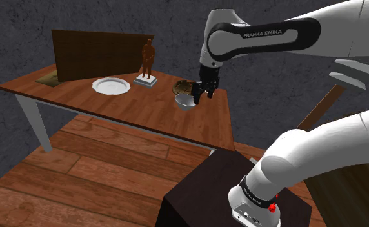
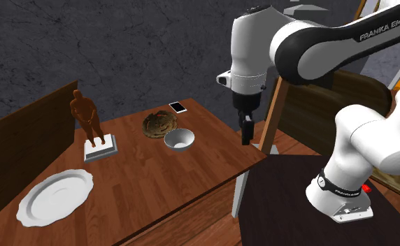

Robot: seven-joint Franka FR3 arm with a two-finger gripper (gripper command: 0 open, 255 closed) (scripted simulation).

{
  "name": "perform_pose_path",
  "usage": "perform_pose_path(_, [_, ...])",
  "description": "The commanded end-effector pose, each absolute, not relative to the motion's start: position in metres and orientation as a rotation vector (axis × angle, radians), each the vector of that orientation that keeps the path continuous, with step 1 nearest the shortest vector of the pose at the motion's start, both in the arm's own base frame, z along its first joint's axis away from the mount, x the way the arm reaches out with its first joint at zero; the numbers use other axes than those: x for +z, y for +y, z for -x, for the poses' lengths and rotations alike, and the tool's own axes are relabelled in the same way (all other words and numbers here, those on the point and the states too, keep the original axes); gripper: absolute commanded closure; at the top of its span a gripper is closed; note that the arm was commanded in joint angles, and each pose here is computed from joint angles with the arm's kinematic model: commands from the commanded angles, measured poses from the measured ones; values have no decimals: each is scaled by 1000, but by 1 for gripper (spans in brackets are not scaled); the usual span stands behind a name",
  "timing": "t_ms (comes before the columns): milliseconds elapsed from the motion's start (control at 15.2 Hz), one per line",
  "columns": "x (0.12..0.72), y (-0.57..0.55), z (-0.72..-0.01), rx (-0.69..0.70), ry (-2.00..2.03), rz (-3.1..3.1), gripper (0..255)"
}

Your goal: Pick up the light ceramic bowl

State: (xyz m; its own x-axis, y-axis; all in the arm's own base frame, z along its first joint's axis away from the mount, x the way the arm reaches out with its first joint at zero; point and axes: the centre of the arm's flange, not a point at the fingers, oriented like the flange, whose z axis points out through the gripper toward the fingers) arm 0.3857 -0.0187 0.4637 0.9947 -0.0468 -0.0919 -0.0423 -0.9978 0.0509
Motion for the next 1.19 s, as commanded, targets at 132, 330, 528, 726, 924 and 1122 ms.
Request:
perform_pose_path(132, [433,-40,-419,-113,-76,-3066,0])
perform_pose_path(330, [412,-55,-445,-93,-82,-3050,0])
perform_pose_path(528, [391,-70,-472,-72,-88,-3033,0])
perform_pose_path(726, [370,-86,-499,-52,-94,-3017,0])
perform_pose_path(924, [351,-101,-526,-31,-99,-3000,0])
perform_pose_path(1122, [332,-118,-553,-11,-105,-2983,0])
